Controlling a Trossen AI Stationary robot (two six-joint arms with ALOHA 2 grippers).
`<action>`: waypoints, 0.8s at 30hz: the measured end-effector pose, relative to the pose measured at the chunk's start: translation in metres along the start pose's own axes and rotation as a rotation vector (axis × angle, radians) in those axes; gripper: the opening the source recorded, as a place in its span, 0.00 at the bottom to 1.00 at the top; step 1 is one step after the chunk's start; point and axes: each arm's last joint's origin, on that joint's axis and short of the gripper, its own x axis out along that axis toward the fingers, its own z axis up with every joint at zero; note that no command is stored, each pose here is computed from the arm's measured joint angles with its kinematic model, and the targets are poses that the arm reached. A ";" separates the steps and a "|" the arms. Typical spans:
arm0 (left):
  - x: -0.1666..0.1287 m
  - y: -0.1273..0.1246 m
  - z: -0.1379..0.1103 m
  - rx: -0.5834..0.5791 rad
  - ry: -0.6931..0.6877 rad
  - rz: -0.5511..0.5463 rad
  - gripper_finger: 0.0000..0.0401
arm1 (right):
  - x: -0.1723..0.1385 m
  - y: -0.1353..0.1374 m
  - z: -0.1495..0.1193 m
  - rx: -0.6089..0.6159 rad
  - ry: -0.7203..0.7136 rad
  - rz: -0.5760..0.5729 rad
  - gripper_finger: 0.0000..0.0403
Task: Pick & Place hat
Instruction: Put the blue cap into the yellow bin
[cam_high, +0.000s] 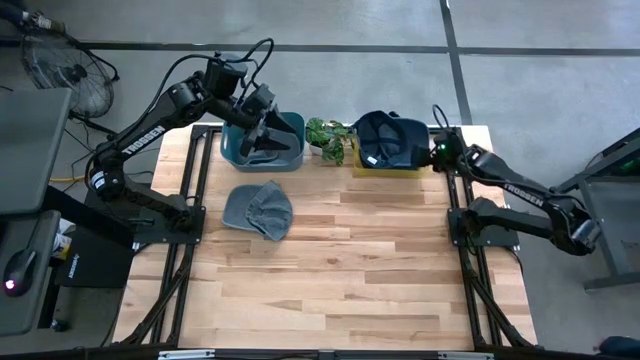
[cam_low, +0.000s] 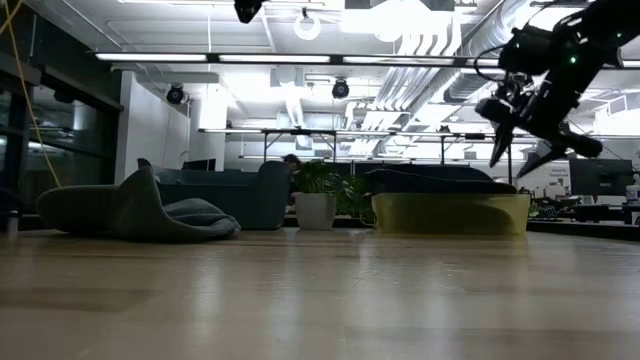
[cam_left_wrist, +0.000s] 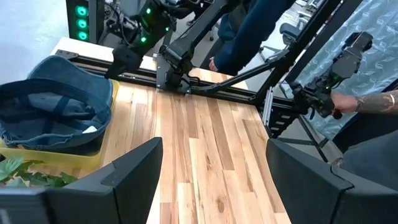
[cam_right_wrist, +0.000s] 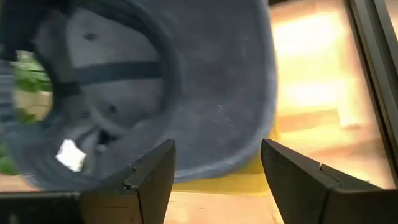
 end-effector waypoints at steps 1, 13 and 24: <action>0.000 0.000 0.000 0.000 0.000 -0.001 0.71 | -0.003 0.003 0.003 -0.015 -0.006 0.012 0.57; 0.000 0.001 0.000 0.013 -0.002 0.030 0.71 | -0.016 0.027 0.023 -0.246 -0.031 0.120 0.20; 0.000 0.001 0.001 0.003 -0.002 0.039 0.71 | 0.025 0.072 0.033 -0.258 0.022 0.539 0.00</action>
